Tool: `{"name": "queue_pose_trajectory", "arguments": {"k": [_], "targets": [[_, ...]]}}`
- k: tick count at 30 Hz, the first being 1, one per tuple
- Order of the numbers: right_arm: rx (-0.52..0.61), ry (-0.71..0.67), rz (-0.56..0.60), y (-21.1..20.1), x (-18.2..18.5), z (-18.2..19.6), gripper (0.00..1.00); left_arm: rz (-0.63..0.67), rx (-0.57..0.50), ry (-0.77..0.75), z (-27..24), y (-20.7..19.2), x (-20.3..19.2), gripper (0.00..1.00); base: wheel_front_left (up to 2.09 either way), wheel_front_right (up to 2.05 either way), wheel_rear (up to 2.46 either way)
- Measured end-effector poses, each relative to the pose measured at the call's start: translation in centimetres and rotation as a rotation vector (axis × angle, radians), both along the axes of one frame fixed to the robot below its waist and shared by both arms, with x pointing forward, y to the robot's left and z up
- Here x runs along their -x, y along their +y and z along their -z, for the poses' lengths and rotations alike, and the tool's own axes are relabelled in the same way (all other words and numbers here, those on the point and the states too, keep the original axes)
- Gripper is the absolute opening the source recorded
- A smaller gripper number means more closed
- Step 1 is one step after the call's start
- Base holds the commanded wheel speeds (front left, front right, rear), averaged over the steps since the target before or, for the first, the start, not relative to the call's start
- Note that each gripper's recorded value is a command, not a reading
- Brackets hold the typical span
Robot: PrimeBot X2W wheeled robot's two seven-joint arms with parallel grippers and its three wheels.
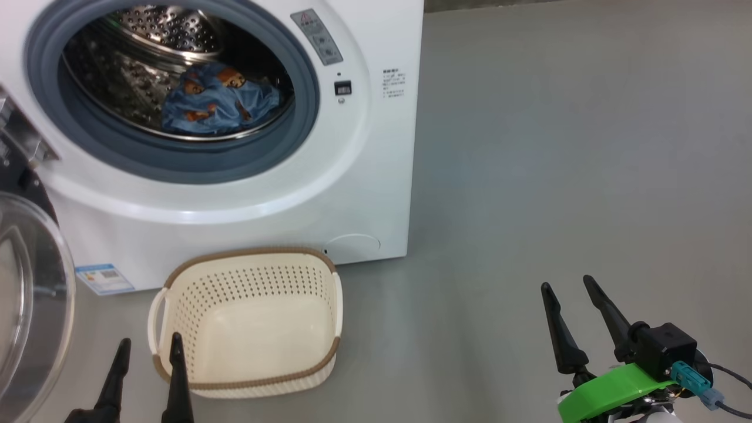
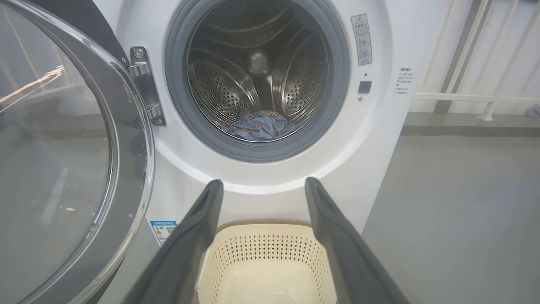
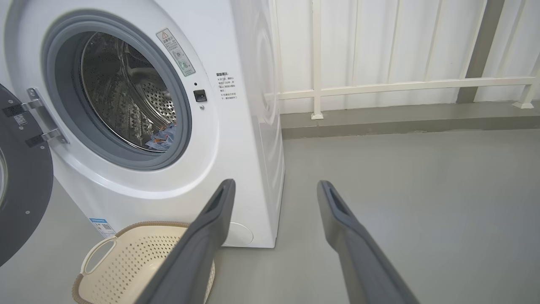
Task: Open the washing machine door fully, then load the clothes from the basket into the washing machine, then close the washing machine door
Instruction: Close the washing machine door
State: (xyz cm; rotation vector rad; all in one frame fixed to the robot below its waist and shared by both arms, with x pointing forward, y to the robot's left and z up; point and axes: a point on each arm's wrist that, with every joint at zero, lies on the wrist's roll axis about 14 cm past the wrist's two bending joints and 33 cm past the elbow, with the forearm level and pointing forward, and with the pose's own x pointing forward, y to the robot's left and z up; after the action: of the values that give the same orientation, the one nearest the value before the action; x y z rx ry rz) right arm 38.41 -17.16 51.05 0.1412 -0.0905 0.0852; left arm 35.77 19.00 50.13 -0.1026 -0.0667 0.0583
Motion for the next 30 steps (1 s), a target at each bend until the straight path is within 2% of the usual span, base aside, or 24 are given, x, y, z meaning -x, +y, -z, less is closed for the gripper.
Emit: {"name": "queue_pose_trajectory", "arguments": {"k": [10,30], "targets": [[0.0,0.002,-0.001,0.03,-0.11,0.09,1.0,-0.008,-0.001,-0.004,-0.14,0.16,0.05,1.0,-1.0,1.0,0.0],[-0.002,-0.001,-0.022,0.78,-0.43,-0.01,1.0,-0.017,-0.001,-0.027,-0.9,0.36,0.39,1.0,-0.02,0.02,0.0]]}}
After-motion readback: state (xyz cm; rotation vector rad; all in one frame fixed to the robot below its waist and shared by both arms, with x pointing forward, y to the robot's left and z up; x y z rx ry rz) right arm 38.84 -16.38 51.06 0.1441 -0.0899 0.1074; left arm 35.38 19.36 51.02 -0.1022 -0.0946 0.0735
